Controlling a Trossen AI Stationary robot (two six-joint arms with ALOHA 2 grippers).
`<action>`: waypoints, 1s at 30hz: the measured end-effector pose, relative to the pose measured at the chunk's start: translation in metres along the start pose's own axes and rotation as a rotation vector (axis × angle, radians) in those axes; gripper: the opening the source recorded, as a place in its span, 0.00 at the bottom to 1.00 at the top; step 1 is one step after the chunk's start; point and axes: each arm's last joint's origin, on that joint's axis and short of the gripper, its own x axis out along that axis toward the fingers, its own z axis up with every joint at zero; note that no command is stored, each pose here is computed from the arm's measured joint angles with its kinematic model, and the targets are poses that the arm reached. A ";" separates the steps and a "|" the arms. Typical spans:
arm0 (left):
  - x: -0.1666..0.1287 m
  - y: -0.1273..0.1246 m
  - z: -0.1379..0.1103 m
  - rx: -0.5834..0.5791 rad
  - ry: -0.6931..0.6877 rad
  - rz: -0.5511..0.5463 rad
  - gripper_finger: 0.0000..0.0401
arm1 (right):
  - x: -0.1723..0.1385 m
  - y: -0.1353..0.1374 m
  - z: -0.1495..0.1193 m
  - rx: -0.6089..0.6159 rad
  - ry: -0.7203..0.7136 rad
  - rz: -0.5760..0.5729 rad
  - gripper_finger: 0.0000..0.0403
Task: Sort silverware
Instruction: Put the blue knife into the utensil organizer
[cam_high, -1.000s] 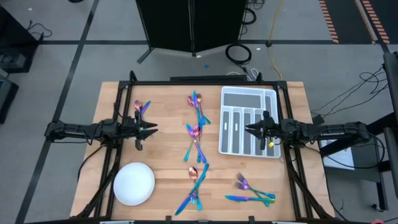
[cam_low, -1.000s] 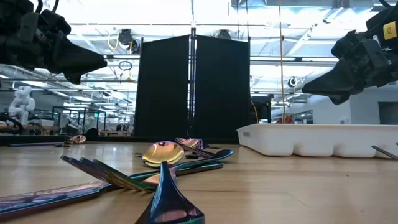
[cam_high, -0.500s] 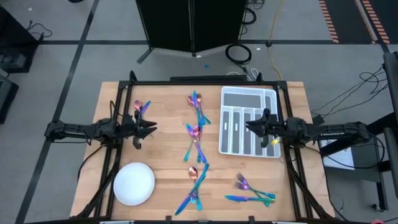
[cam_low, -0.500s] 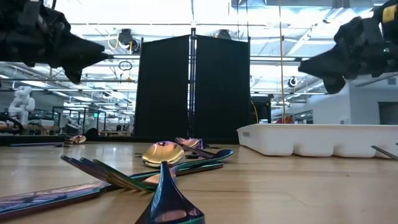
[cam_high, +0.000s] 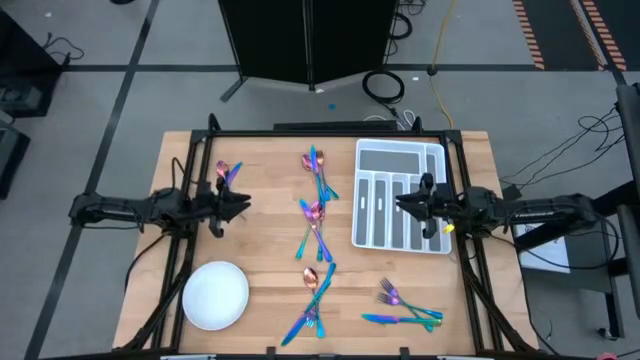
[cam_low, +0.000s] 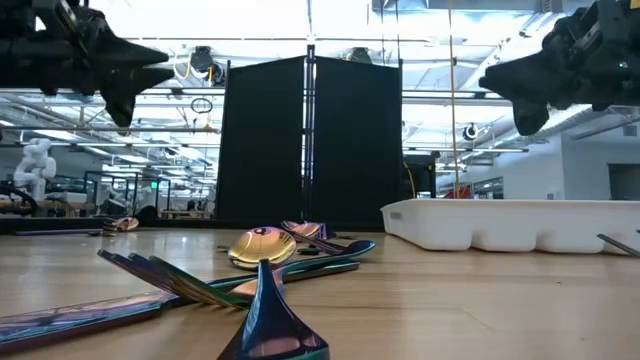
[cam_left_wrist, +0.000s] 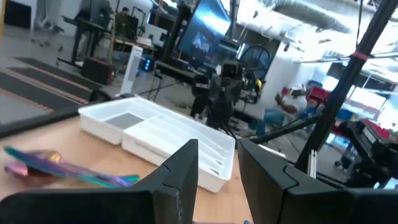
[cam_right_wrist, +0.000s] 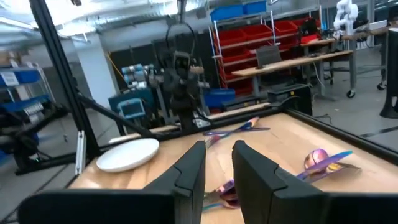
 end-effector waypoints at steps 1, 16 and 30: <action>0.002 -0.002 0.004 0.015 0.008 0.003 0.28 | 0.001 0.000 0.001 -0.009 0.005 -0.001 0.17; 0.095 -0.041 0.046 0.276 0.515 0.063 0.28 | 0.048 0.022 0.025 -0.117 0.317 0.071 0.17; 0.204 -0.075 0.038 0.709 0.968 -0.167 0.28 | 0.079 0.056 0.022 -0.172 0.540 0.175 0.17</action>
